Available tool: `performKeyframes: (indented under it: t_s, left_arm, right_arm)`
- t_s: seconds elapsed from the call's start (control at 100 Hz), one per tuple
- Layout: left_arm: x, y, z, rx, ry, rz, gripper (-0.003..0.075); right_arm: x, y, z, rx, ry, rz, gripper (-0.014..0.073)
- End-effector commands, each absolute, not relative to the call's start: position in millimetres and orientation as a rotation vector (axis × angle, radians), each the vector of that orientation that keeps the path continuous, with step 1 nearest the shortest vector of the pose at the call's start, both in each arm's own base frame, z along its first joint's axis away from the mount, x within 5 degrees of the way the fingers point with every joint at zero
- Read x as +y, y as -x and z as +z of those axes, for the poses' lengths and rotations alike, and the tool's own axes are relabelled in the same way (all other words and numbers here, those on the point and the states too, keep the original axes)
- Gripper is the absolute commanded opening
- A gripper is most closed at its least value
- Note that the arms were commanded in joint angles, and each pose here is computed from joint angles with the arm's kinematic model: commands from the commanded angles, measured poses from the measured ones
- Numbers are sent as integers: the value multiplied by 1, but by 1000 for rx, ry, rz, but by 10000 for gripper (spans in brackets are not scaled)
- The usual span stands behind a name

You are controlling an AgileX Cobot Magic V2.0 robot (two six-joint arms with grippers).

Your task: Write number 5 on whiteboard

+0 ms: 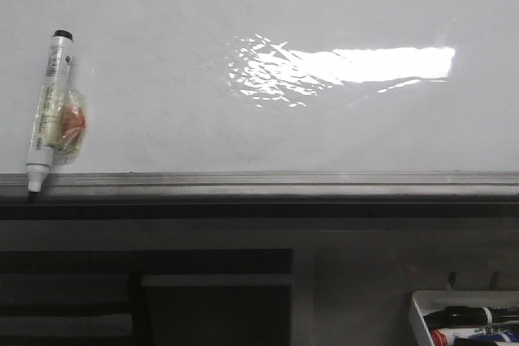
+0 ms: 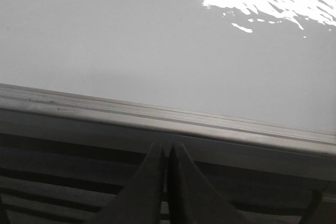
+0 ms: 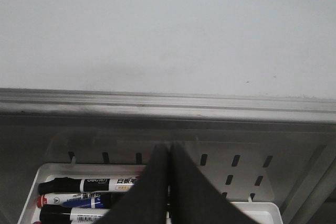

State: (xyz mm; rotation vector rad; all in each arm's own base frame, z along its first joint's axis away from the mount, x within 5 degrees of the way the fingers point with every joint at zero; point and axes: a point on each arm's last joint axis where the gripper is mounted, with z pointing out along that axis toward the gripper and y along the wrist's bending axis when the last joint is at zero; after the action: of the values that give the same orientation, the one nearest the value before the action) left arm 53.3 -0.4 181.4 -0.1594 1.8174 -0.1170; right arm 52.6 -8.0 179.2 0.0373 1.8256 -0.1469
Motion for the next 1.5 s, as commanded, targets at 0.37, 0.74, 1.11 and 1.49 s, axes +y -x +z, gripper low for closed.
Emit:
performKeyframes:
  t_s: [0.37,0.74,1.11,1.49]
  left_arm:
    - [0,-53,181,1759,166,-124,-20]
    - [0,-53,181,1759,166,-124,-20]
    - [0,-53,181,1757,166,-124,-20]
    - [0,-53,183,1738,165,-124,-20]
  right_arm:
    - [-8,-52,173,1818,-34,-159,-61]
    - [-8,-52,173,1818,-34,-159,-61]
    - [-8,-52,173,1818,-34,-159,-61]
    - [-8,-52,173,1818,-34,-159,-61]
